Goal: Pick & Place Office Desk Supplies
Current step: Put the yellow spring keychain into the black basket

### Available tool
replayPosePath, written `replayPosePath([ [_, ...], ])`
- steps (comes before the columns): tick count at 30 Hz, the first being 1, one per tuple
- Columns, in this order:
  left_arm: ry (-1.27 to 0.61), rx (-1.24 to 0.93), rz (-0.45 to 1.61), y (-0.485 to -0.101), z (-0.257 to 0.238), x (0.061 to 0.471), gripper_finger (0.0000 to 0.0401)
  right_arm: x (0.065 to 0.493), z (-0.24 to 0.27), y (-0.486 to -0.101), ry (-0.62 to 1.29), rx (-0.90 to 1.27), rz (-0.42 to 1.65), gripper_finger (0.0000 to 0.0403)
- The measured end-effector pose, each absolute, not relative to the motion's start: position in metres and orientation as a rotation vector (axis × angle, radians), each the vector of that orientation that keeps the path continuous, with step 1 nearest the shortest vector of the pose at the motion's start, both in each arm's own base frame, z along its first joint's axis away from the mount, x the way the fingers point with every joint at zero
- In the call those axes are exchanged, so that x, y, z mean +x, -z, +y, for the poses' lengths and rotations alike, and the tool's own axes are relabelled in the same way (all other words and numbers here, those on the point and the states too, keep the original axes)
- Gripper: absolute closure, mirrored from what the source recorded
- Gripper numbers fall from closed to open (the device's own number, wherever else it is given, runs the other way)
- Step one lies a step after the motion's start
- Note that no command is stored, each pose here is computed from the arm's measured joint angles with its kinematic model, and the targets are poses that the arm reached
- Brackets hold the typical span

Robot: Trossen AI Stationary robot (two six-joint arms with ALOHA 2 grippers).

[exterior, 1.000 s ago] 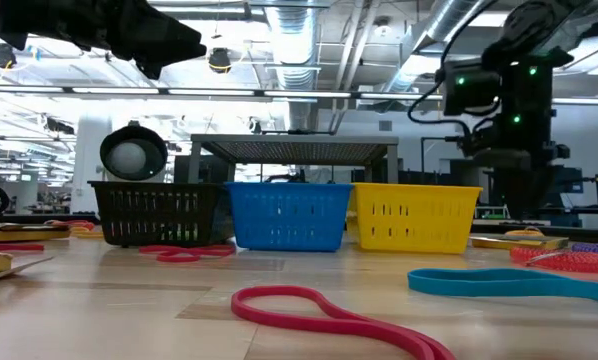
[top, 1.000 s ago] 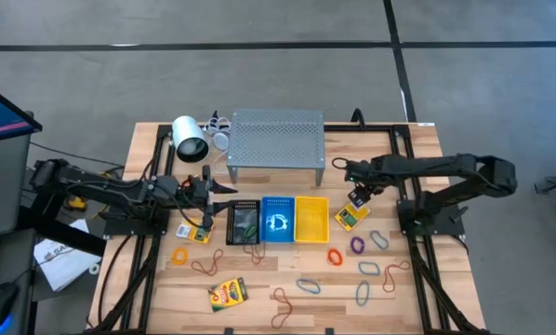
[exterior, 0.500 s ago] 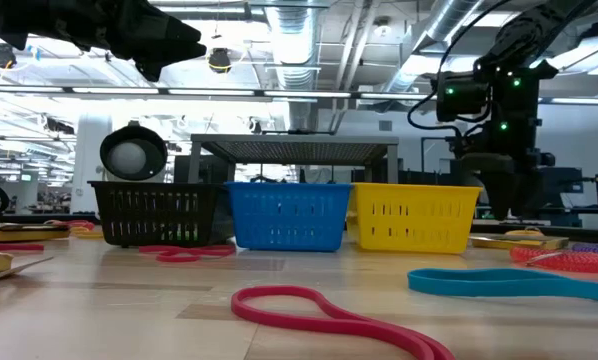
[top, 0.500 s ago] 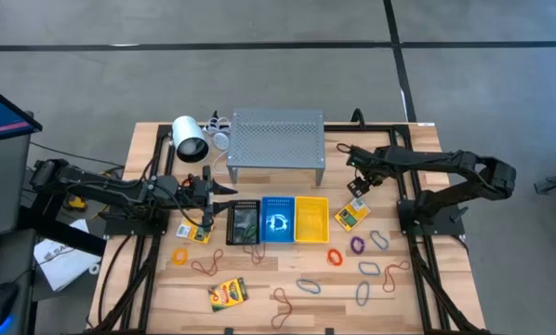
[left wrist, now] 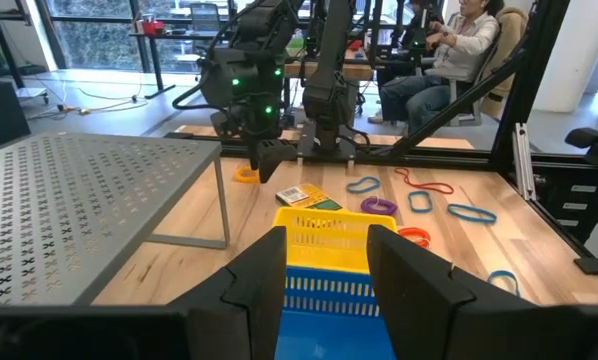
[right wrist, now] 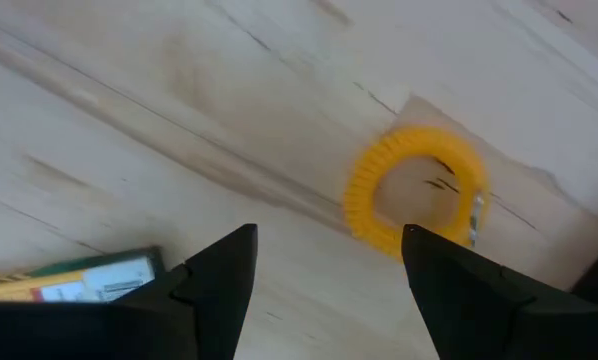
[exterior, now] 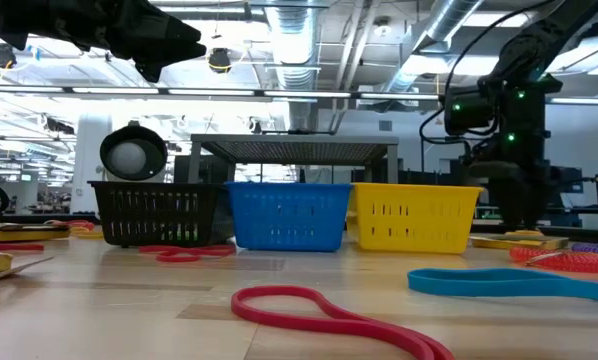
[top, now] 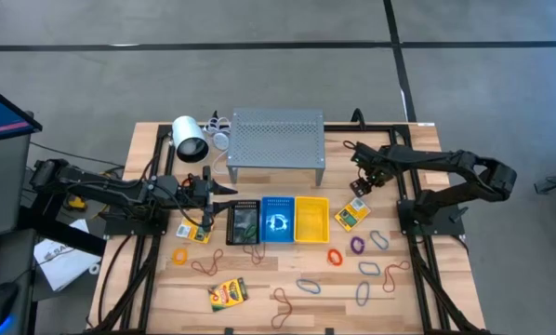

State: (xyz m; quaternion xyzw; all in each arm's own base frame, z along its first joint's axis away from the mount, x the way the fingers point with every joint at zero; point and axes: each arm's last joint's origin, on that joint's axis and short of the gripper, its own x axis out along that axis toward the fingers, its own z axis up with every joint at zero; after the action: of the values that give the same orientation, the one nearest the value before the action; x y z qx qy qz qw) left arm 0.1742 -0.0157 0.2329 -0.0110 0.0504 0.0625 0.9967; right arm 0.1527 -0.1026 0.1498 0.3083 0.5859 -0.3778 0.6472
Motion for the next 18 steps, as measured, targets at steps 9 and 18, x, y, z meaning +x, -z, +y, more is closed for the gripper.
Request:
replayPosePath([
  [9, -0.125, -0.022, 0.101, -0.2328, -0.0157, 0.1742, 0.0265, 0.1577, -0.1052, -0.1504, 0.839, 0.709, 1.273, 0.0159],
  [18, -0.125, -0.022, 0.101, -0.2328, -0.0157, 0.1742, 0.0265, 0.1577, -0.1055, -0.1505, 0.852, 0.723, 1.265, 0.0159],
])
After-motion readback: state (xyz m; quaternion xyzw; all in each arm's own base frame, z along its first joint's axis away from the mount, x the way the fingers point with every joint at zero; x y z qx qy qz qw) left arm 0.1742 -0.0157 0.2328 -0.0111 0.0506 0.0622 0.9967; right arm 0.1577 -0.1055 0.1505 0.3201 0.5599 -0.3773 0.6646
